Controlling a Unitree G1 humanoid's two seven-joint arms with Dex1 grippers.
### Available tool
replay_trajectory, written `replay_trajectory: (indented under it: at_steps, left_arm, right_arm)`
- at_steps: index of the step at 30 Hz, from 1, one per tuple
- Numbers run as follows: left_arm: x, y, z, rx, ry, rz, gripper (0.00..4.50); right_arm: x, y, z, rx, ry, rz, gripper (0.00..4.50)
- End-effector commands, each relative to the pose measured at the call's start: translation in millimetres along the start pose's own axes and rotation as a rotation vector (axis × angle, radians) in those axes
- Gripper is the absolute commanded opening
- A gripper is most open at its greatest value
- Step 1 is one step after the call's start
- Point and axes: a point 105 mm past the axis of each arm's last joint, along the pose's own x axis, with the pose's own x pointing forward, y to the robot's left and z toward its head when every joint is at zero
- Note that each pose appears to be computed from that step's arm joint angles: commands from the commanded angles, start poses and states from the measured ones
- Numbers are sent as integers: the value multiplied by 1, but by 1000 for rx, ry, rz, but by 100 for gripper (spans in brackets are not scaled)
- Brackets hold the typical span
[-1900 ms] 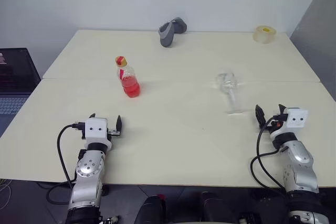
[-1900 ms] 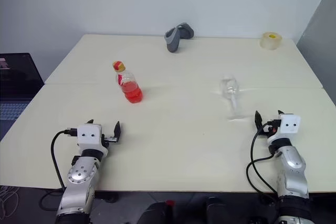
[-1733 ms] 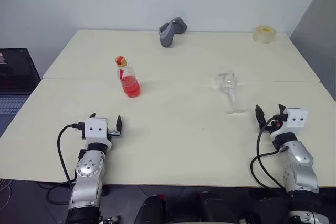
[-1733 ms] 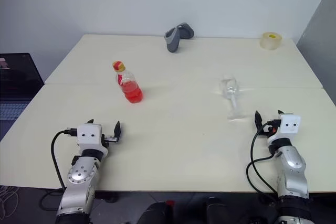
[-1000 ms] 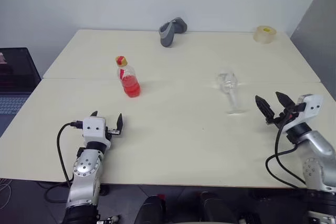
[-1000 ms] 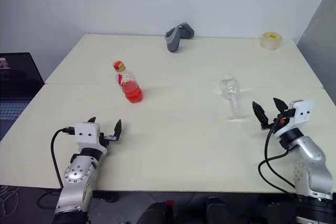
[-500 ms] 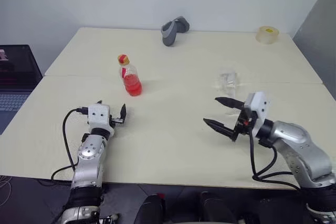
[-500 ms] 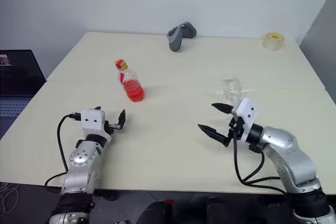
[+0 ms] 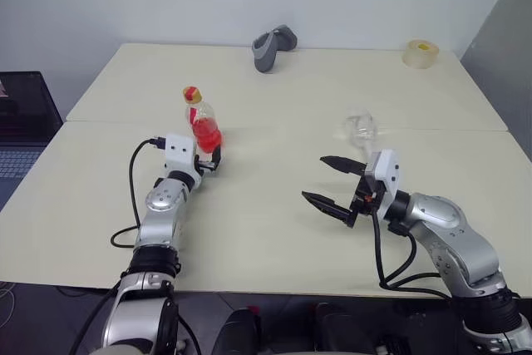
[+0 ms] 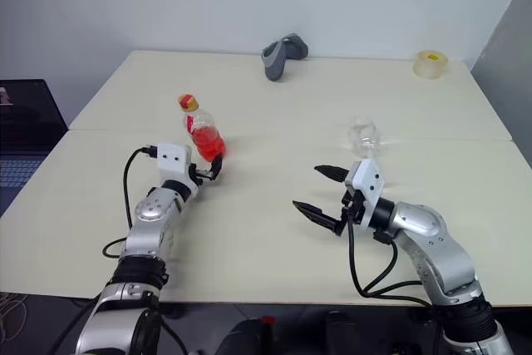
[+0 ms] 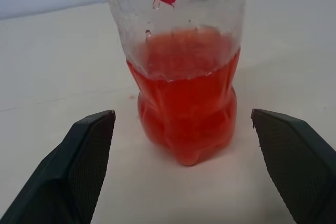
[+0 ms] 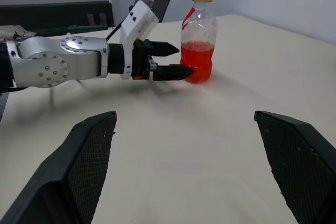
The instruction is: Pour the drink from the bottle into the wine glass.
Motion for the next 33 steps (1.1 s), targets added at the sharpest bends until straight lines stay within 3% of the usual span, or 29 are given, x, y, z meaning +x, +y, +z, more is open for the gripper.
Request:
replay_trajectory:
  at_steps: [1,14,23,28,33]
  left_arm:
    - [11,3,18,-7,-56,14,445]
    - [36,5,27,-80,-54,44,445]
    - [37,-1,32,-70,-85,-11,232]
    - [29,-21,35,-51,-128,-134,199]
    - [3,-84,52,17,-183,-486,192]
  right_arm:
    - [7,5,22,-62,-60,24,450]
    - [13,2,27,-72,-82,20,450]
    - [11,0,28,-85,-82,-4,450]
    - [3,4,24,-71,-59,1,450]
    - [-10,3,26,-56,-28,-15,450]
